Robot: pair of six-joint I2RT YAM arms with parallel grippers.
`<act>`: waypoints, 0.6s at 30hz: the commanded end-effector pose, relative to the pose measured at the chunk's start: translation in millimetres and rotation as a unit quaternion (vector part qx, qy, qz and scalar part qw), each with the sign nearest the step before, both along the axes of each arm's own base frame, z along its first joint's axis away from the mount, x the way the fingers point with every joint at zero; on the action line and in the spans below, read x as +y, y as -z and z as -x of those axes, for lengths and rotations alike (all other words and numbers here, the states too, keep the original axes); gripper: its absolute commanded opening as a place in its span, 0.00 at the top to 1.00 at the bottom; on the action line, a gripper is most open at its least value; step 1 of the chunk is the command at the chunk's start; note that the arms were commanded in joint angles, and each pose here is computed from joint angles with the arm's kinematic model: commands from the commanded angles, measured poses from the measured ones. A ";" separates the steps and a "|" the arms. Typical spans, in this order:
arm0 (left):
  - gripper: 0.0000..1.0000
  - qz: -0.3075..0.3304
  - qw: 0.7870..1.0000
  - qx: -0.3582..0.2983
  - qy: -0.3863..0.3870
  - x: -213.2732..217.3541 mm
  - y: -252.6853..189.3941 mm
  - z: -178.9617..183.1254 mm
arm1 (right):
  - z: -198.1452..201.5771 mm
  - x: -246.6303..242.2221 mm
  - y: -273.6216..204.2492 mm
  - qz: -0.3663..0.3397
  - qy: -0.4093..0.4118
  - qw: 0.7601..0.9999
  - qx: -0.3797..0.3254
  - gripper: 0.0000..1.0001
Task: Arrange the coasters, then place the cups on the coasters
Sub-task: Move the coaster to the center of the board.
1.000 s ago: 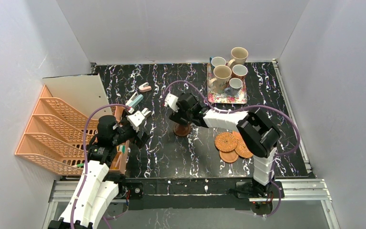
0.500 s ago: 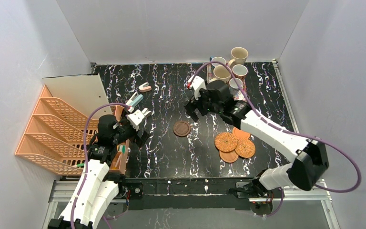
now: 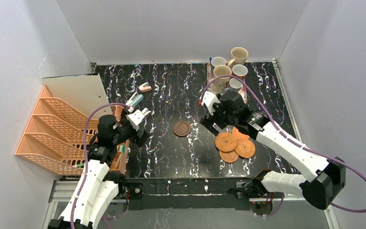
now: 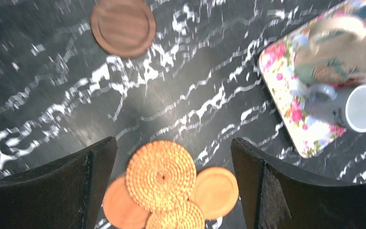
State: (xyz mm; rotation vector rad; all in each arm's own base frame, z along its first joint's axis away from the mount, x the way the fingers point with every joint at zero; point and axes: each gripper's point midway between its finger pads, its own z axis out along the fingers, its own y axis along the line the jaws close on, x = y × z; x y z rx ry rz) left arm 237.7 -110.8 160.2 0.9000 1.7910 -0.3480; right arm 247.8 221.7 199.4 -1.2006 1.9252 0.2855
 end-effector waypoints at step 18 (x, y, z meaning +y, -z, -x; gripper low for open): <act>0.02 0.002 1.000 -0.003 0.011 -2.3 -4.7 2.7 | -15.2 -97.6 143.3 0.262 0.047 0.963 0.045 0.02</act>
